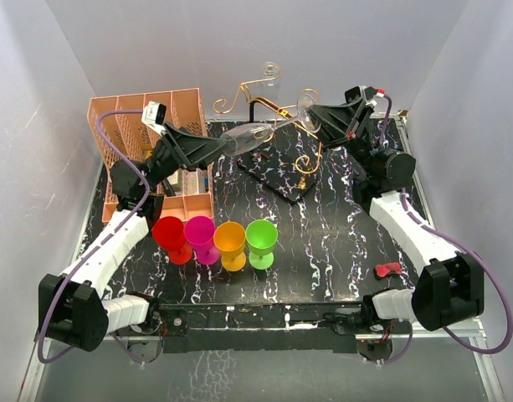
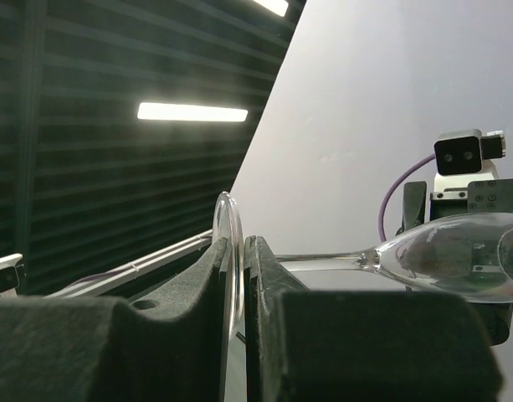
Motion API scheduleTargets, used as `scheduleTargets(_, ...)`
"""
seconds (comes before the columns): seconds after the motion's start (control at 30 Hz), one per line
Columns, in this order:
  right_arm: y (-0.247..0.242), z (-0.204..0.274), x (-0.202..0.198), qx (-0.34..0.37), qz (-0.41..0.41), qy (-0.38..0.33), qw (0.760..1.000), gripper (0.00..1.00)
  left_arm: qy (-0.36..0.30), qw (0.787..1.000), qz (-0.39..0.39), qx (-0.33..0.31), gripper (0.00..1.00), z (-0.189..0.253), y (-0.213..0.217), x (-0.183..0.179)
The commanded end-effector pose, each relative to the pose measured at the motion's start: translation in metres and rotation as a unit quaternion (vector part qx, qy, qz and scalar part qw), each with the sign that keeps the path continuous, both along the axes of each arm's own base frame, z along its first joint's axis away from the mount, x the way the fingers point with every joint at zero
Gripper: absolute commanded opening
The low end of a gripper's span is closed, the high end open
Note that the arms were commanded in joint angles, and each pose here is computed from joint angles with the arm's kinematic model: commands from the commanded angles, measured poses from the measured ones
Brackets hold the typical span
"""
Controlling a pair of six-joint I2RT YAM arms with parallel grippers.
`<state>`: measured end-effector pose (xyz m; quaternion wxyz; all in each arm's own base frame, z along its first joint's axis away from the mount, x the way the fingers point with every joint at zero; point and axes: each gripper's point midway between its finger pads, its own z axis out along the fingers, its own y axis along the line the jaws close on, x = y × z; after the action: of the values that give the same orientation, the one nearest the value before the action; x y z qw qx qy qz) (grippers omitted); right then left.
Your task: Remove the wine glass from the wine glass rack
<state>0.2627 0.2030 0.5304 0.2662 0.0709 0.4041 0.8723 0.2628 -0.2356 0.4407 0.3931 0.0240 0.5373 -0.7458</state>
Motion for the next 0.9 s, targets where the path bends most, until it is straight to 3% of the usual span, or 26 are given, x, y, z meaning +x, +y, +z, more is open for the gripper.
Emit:
scheduleTargets(0.0,-0.016,0.016,-0.012,0.077,0.075,0.062,0.992,0.08,-0.072,0.996,-0.033,-0.033,0.63,0.03,0.007,-0.03)
scheduleTargets(0.2,-0.02,0.0,0.001,0.091,0.06,0.095,0.989,0.08,-0.087,0.994,-0.053,-0.048,0.54,0.037,0.009,-0.041)
scheduleTargets(0.43,-0.022,-0.011,0.009,0.103,0.059,0.113,0.986,0.09,-0.094,0.989,-0.088,-0.079,0.38,0.042,0.011,-0.049)
scheduleTargets(0.7,-0.018,-0.019,0.013,0.092,0.064,0.122,0.986,0.09,-0.077,0.993,-0.075,-0.05,0.31,0.036,0.006,-0.039)
scheduleTargets(0.87,-0.017,-0.02,0.013,0.089,0.062,0.121,0.987,0.1,-0.075,0.993,-0.078,-0.045,0.16,0.039,0.004,-0.038)
